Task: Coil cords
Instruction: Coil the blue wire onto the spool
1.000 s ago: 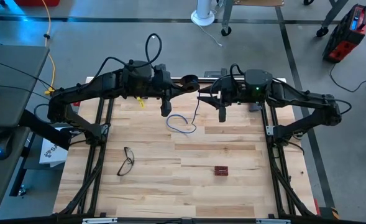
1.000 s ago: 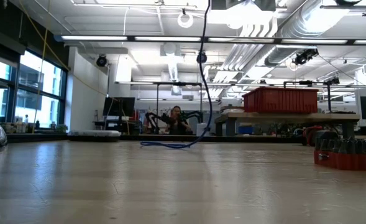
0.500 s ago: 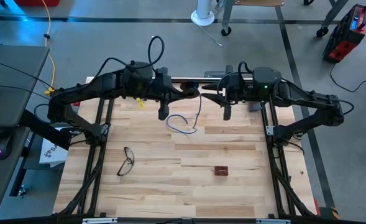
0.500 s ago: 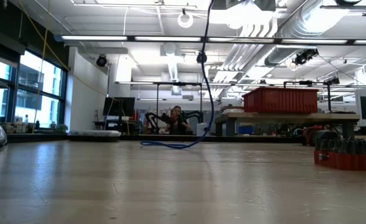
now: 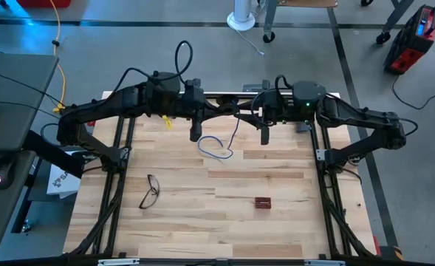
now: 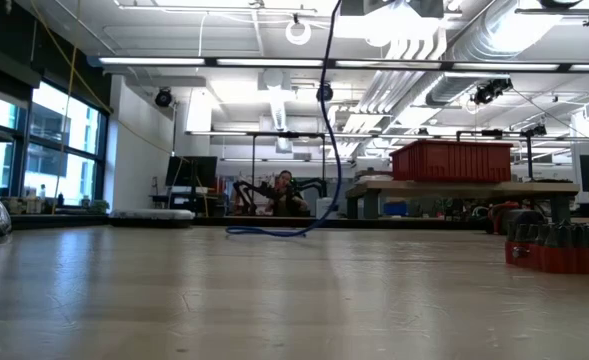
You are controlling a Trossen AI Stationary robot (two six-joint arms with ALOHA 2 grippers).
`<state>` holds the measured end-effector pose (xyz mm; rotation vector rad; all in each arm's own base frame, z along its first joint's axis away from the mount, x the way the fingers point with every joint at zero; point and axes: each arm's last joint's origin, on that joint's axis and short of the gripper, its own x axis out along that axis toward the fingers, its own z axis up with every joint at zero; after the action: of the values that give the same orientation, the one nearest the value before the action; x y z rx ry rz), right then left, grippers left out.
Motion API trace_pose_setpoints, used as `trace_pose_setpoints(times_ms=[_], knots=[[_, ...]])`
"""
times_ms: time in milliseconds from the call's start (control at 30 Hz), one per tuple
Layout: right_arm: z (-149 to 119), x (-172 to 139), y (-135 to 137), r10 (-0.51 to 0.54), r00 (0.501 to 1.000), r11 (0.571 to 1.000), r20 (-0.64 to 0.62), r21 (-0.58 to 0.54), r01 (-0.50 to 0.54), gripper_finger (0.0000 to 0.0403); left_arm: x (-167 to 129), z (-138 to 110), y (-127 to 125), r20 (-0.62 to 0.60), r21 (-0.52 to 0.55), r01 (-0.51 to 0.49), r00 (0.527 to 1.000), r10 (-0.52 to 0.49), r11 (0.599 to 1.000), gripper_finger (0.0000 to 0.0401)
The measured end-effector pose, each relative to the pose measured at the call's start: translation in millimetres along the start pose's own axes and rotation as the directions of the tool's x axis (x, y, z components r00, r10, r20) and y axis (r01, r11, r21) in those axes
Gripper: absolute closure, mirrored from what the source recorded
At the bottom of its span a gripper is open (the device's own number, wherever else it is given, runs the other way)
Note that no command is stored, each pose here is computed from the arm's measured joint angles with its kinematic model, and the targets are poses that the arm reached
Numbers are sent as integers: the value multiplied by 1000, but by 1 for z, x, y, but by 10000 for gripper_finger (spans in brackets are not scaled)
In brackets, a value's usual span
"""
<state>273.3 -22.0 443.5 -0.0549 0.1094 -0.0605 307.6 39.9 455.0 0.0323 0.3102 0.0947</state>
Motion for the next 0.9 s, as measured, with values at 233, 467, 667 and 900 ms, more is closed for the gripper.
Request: trace_pose_setpoints(times_ms=[233, 467, 667, 900], knots=[[2, 0, 0, 11, 1000, 1000, 16, 0, -11, 344, 0, -1, 2, -6, -2, -6, 1000, 6, 1000, 401], [1, 0, 0, 11, 1000, 1000, 13, 0, -11, 397, 0, 0, 2, -2, -12, -5, 1000, 5, 1000, 401], [1, 0, 0, 0, 1000, 1000, 12, 18, 0, 401, -3, 1, 2, 2, -31, -22, 1000, 22, 999, 381], [9, -10, -3, -28, 998, 998, 63, 64, 24, 402, -34, -5, 5, -105, -50, -156, 983, 150, 986, 323]])
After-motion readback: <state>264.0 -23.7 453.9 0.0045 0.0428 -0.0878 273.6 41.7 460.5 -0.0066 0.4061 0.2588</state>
